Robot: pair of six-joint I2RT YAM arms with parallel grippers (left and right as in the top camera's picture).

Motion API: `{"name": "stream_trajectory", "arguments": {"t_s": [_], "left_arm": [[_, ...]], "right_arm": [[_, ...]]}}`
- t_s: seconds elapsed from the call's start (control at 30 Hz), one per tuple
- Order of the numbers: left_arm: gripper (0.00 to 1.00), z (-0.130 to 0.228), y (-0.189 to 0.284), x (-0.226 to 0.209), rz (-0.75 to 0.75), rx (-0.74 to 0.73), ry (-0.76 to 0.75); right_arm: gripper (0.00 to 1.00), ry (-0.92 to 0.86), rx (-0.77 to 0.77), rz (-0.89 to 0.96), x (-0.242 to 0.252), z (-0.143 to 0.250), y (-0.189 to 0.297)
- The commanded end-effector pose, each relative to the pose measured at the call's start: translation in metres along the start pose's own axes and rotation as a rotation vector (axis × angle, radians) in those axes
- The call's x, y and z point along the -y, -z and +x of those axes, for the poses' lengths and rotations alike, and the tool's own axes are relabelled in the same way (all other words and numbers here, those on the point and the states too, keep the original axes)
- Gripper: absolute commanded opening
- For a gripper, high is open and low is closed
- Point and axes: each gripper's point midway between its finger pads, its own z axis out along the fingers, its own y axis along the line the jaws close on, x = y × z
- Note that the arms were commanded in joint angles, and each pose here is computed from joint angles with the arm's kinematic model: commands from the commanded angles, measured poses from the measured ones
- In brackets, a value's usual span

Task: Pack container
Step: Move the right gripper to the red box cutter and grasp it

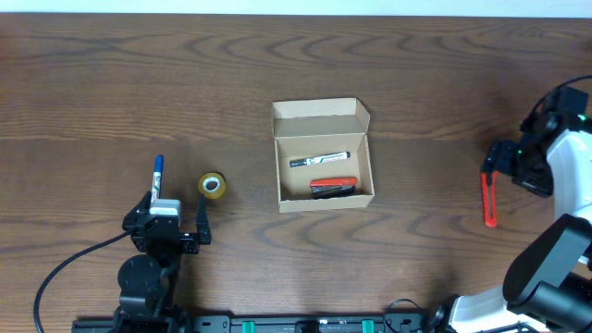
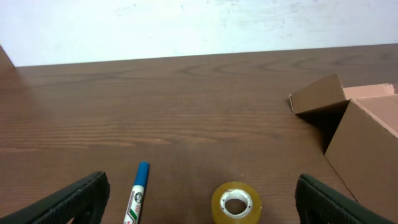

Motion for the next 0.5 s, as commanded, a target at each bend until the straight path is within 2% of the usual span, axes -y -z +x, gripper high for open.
{"name": "stream_trajectory", "arguments": {"t_s": [0.0, 0.47], "left_arm": [[0.95, 0.014, -0.003, -0.001, -0.005, -0.032, -0.004], [0.95, 0.014, -0.003, -0.001, -0.005, -0.032, -0.004]], "right_arm": [[0.87, 0.025, -0.033, -0.019, 0.005, 0.005, -0.011], [0.86, 0.054, -0.177, -0.056, -0.007, 0.018, -0.071]]}}
